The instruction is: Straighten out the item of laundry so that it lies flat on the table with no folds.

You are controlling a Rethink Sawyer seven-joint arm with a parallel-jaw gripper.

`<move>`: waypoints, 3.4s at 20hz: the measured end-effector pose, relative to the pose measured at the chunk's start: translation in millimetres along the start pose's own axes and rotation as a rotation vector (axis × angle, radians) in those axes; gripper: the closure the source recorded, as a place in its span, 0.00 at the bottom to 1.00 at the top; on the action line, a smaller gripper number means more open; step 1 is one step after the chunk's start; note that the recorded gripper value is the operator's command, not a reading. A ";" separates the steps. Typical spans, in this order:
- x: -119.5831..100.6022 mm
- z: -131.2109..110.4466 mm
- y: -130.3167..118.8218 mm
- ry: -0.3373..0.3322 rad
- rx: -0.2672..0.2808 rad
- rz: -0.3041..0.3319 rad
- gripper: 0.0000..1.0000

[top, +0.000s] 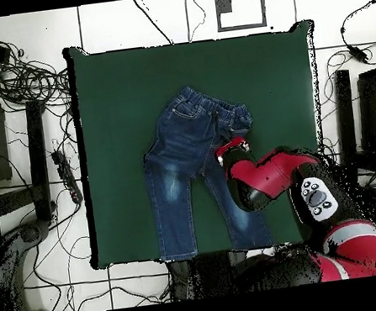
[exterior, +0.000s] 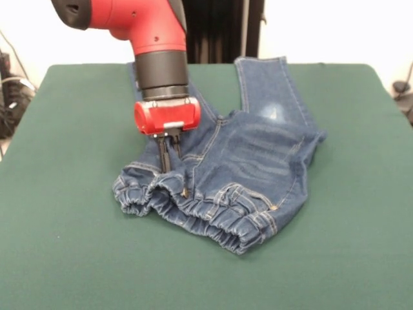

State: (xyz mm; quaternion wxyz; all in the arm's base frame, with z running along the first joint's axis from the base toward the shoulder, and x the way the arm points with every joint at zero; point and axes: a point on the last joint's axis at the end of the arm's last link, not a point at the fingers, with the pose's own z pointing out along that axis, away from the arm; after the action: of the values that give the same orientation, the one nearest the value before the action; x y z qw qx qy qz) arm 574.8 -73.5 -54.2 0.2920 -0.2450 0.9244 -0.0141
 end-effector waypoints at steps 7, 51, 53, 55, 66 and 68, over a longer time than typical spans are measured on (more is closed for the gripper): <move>-23.1 -18.1 -6.6 -0.038 0.046 0.008 1.00; -91.4 -54.9 -25.7 -0.295 0.104 0.038 1.00; -91.6 -54.9 -25.7 -0.296 0.104 0.038 0.00; -91.9 -54.9 -25.7 -0.296 0.104 0.038 0.00; -103.6 -57.9 -33.3 -0.316 0.119 0.025 0.00; -104.7 -57.7 -33.3 -0.318 0.119 0.024 0.00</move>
State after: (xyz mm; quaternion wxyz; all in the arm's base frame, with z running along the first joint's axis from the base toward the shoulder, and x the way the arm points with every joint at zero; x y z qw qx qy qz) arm 632.4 -61.3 55.1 0.4487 -0.2153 0.8669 -0.0265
